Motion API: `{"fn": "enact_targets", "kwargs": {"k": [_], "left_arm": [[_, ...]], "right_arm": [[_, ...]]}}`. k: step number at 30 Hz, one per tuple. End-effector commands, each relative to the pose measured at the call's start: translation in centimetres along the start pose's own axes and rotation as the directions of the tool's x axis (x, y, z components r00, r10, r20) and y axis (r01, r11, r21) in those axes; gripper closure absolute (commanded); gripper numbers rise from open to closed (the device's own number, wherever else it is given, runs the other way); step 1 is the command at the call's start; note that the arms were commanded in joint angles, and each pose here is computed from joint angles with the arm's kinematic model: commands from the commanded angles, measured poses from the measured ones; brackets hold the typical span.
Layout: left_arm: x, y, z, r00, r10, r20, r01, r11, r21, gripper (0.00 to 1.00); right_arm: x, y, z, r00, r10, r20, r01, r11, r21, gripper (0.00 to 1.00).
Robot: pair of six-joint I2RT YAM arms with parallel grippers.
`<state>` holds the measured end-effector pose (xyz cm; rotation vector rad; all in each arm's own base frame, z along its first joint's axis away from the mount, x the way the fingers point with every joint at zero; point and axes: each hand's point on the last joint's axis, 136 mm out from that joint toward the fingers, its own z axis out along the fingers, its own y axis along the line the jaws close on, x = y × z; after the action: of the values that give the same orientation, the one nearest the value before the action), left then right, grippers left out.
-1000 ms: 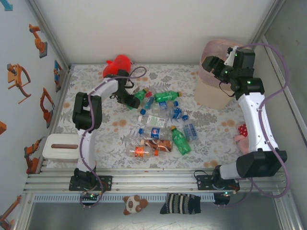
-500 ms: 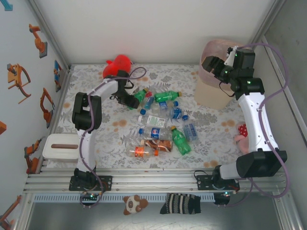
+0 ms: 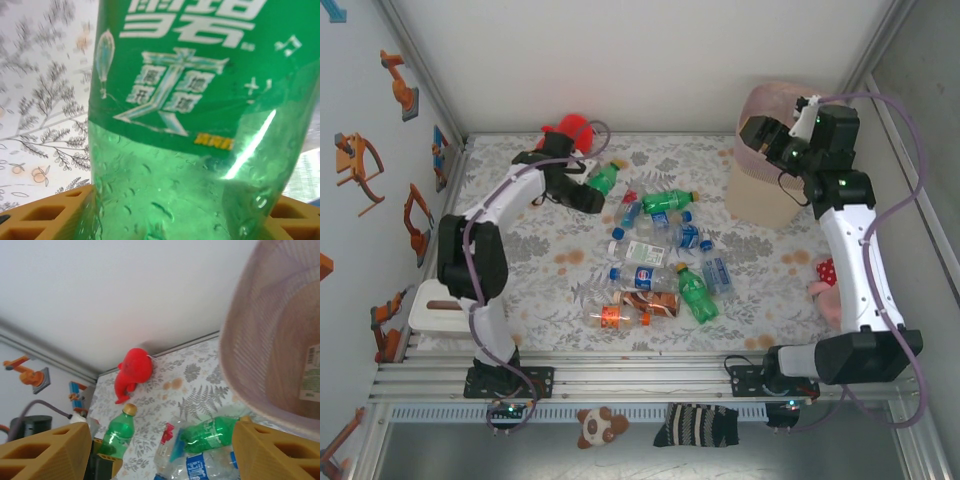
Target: Put the plastic bottles in the bin
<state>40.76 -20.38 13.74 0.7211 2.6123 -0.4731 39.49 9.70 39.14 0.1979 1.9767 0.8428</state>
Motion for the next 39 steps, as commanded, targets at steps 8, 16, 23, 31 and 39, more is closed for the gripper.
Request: {"fn": "enact_targets", "kwargs": {"k": [8, 16, 23, 31, 39], "left_arm": [[-3.8, -8.5, -9.7, 0.925, -0.027, 0.378, -0.089, 0.954, 0.286, 0.49], [-4.2, -15.5, -16.6, 0.806, 0.012, 0.592, -0.305, 0.865, 0.398, 0.49], [-3.4, -20.2, -19.8, 0.738, 0.052, 0.673, -0.447, 0.784, 0.43, 0.51], [-2.5, -22.7, -20.9, 0.718, 0.075, 0.692, -0.522, 0.717, 0.463, 0.51], [-1.8, -23.9, -21.0, 0.712, 0.1, 0.695, -0.559, 0.679, 0.475, 0.51]], "right_arm": [[1.2, 9.7, -2.0, 0.977, -0.192, 0.092, 0.212, 0.909, -0.358, 0.26], [3.3, 16.2, -3.9, 0.948, -0.286, 0.137, 0.314, 0.779, -0.542, 0.26], [4.6, 20.0, -5.2, 0.916, -0.353, 0.19, 0.389, 0.671, -0.631, 0.26], [6.0, 23.3, -5.9, 0.893, -0.399, 0.207, 0.417, 0.561, -0.715, 0.26], [6.7, 24.1, -5.0, 0.901, -0.402, 0.163, 0.384, 0.566, -0.729, 0.28]]}}
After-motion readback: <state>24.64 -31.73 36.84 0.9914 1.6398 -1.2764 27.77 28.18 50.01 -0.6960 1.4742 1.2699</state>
